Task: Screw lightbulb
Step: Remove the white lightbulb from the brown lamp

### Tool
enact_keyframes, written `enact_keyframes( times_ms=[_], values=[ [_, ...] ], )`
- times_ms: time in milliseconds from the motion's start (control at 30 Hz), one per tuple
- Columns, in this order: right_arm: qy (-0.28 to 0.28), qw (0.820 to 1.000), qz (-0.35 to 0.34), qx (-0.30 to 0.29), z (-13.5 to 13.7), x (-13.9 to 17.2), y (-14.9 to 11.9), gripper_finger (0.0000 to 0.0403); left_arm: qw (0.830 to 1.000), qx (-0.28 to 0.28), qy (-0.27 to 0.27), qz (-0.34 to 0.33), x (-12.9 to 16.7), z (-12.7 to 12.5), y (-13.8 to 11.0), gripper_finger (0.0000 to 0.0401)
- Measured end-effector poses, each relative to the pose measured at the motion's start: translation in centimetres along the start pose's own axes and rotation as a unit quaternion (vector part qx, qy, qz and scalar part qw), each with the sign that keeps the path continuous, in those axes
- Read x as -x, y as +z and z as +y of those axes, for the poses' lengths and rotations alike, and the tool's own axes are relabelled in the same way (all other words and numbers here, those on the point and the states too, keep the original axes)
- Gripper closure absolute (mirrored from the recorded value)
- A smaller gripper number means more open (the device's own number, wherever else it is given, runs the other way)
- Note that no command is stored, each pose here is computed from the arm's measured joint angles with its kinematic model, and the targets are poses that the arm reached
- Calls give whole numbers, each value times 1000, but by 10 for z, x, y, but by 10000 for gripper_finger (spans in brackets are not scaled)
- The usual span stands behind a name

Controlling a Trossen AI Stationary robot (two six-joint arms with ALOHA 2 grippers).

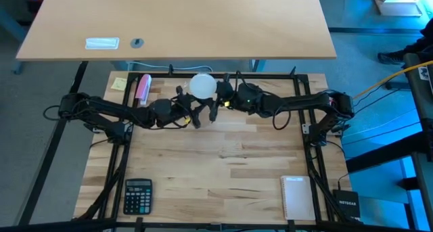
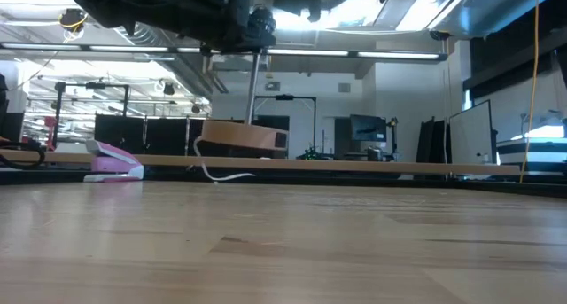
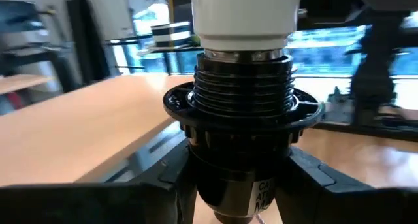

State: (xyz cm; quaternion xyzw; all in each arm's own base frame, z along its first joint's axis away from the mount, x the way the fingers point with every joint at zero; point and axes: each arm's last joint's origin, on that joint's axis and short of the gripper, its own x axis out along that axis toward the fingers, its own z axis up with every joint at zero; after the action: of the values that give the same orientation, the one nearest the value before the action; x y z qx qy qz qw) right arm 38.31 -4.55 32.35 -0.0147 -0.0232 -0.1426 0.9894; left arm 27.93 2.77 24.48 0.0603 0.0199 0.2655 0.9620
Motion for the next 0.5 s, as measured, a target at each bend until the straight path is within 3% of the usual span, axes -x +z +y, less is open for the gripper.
enact_keyframes(
  times_ms=[100, 233, 367, 433, 500],
  values=[
    [44, 999, 9, -1, 1, 5, 5, 234, 999, 19, -46, -4, 3, -4, 2, 260],
    [188, 982, 11, -4, 7, 14, 13, 235, 985, 52, -165, -19, 7, -10, 7, 256],
    [360, 933, -1, -8, 16, 21, 18, 237, 936, 86, -340, -30, 12, -19, 11, 261],
    [409, 912, -5, -12, 19, 22, 21, 237, 907, 113, -405, -30, 15, -21, 13, 262],
    [424, 905, -11, -7, 21, 23, 22, 238, 889, 126, -438, -27, 16, -22, 15, 262]
  ],
)
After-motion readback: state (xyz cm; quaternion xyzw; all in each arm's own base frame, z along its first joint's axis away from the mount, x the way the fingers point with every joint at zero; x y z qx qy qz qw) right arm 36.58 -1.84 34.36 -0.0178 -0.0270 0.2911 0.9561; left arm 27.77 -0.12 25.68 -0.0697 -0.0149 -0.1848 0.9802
